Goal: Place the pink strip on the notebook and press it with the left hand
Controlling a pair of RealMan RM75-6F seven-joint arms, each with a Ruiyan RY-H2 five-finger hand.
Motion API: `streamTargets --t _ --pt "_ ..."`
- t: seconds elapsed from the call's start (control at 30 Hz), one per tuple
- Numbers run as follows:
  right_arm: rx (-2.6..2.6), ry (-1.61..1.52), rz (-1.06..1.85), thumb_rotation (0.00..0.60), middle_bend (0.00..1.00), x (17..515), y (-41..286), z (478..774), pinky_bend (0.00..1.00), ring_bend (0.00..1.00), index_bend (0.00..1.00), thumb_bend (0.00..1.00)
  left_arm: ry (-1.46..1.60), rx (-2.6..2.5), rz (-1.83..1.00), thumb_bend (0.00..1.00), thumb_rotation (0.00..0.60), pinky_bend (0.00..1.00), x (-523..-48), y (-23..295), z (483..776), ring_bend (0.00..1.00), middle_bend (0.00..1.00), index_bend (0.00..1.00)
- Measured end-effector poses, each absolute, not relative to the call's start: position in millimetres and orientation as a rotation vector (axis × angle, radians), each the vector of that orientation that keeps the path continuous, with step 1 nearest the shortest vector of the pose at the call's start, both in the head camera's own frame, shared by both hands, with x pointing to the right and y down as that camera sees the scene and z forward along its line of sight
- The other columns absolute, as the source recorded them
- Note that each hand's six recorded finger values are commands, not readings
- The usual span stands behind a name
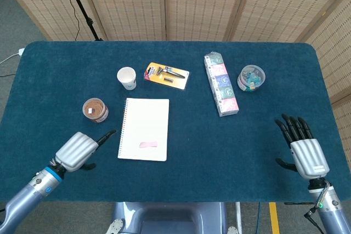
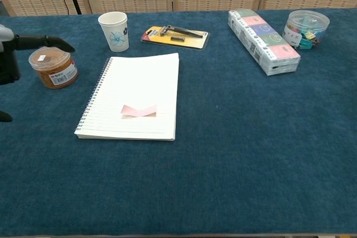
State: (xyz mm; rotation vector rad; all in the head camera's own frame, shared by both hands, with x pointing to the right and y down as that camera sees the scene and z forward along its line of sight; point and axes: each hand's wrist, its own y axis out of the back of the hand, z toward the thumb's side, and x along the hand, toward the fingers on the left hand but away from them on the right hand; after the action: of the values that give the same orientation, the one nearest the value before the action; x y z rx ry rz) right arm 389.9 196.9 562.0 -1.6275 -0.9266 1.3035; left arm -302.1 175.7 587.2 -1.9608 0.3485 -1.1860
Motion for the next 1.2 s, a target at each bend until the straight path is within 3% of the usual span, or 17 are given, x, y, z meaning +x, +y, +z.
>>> streamTargets --t 0.33,0.4,0.5,0.57,0.67,0.77,0.8,0.93,1.2 --pt "-1.652 -0.976 1.347 0.6 0.0 401 205 557 0.0 0.0 0.0 0.0 0.266 -2.073 -1.271 0.0 0.594 0.92 -269 176 598 0.86 0.97 0.13" --pt "-1.653 -0.979 1.349 0.6 0.0 401 204 557 0.0 0.0 0.0 0.0 0.259 -2.075 -1.297 0.0 0.529 0.92 -265 175 601 0.85 0.96 0.13" --pt "-1.654 -0.986 1.352 0.6 0.0 402 204 557 0.0 0.0 0.0 0.0 0.246 -2.081 -1.325 0.0 0.359 0.9 -255 174 603 0.75 0.83 0.14" --pt "-1.656 -0.989 1.349 0.6 0.0 401 204 557 0.0 0.0 0.0 0.0 0.249 -2.095 -1.33 0.0 0.309 0.8 -247 174 604 0.64 0.7 0.15" --pt "-1.66 -0.994 1.344 0.6 0.0 400 204 557 0.0 0.0 0.0 0.0 0.269 -2.091 -1.331 0.0 0.286 0.49 -242 173 605 0.45 0.51 0.19" --pt "-1.666 -1.0 1.336 0.6 0.0 399 204 556 0.0 0.0 0.0 0.0 0.265 -2.082 -1.346 0.0 0.274 0.09 -240 173 608 0.18 0.29 0.25" --pt "-1.667 -1.001 1.335 0.6 0.0 399 204 556 0.0 0.0 0.0 0.0 0.267 -2.077 -1.354 0.0 0.273 0.04 -240 173 609 0.12 0.23 0.26" --pt "-1.669 -1.006 1.33 0.6 0.0 398 204 556 0.0 0.0 0.0 0.0 0.267 -2.07 -1.374 0.0 0.271 0.0 -236 174 613 0.0 0.01 0.33" --pt "-1.678 -1.014 1.32 0.6 0.0 396 204 555 0.0 0.0 0.0 0.0 0.262 -2.07 -1.373 0.0 0.271 0.0 -229 172 619 0.0 0.0 0.36"
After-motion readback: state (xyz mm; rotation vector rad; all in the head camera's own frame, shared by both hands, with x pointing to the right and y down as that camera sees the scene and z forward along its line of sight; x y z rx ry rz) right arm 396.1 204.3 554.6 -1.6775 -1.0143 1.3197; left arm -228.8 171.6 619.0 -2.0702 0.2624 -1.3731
